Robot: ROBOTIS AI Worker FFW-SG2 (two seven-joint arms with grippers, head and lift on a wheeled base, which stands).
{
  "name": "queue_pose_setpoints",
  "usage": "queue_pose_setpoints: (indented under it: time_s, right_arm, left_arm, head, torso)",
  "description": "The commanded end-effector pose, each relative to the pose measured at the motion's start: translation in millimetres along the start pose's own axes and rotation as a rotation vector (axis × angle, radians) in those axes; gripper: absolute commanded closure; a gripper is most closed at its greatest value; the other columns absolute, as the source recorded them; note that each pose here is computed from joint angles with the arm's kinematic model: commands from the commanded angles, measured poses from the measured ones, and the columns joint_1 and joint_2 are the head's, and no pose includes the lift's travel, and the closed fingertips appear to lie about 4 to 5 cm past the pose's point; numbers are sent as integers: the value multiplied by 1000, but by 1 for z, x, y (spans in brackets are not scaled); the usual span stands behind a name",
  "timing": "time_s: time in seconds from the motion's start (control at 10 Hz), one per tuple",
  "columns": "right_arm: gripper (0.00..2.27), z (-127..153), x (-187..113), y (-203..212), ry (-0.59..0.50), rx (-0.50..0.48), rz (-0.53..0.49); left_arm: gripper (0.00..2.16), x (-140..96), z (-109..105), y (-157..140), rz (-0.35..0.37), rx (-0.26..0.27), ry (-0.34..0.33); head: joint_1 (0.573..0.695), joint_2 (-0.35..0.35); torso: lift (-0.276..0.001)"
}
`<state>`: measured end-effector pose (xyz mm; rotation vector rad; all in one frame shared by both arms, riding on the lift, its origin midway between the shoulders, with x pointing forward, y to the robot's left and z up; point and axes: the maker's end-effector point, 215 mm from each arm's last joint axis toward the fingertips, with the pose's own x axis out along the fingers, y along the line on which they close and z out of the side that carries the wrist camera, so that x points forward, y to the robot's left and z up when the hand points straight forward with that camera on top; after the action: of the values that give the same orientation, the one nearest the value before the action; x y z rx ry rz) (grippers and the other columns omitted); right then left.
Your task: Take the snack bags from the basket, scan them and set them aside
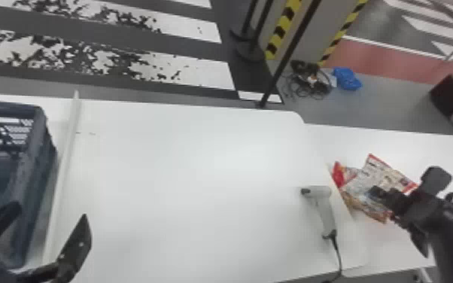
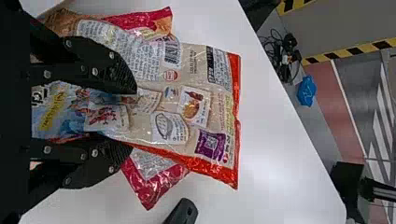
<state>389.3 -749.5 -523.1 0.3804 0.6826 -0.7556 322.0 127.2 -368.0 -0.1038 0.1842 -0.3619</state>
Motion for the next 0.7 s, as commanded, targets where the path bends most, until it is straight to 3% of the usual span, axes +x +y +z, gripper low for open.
queue_pose_setpoints:
  time_s: [0.0, 0.4, 0.6]
  right_arm:
    - [53, 7, -7, -7, -8, 1, -4]
    - [53, 12, -50, 4, -30, -53, 57]
    - [60, 1, -96, 52, -71, -108, 177]
  left_arm:
    - [70, -1, 4, -1, 1, -2, -12]
    - [70, 1, 7, -6, 3, 2, -19]
    - [70, 0, 10, -9, 4, 10, -22]
  head:
    - [695, -350]
    - [695, -350]
    - [695, -350]
  torso:
    - [-75]
    - [-75]
    - [-75]
